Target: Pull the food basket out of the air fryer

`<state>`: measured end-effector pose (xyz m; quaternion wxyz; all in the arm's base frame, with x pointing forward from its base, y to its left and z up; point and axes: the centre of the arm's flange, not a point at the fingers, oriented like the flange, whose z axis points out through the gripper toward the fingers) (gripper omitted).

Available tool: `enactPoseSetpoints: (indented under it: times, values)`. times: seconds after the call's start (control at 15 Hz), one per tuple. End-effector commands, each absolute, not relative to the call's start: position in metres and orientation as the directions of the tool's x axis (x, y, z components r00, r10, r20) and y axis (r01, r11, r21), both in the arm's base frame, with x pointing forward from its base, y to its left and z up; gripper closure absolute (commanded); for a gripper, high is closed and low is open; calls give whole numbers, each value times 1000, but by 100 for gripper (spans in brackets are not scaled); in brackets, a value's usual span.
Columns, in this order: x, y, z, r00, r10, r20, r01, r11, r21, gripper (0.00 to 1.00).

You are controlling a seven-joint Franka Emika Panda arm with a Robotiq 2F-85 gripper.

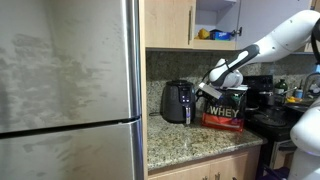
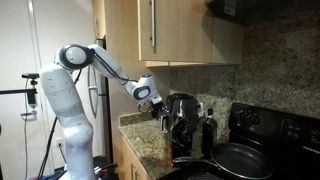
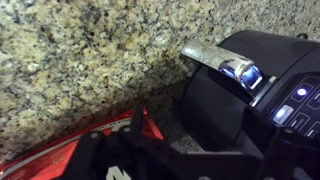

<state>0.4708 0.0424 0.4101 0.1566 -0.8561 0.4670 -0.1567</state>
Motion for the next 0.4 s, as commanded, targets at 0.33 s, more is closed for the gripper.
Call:
enactPoseSetpoints:
  times: [0.33]
  values:
    - [449,42,418,521,-843,131,-744,-525,-414,0]
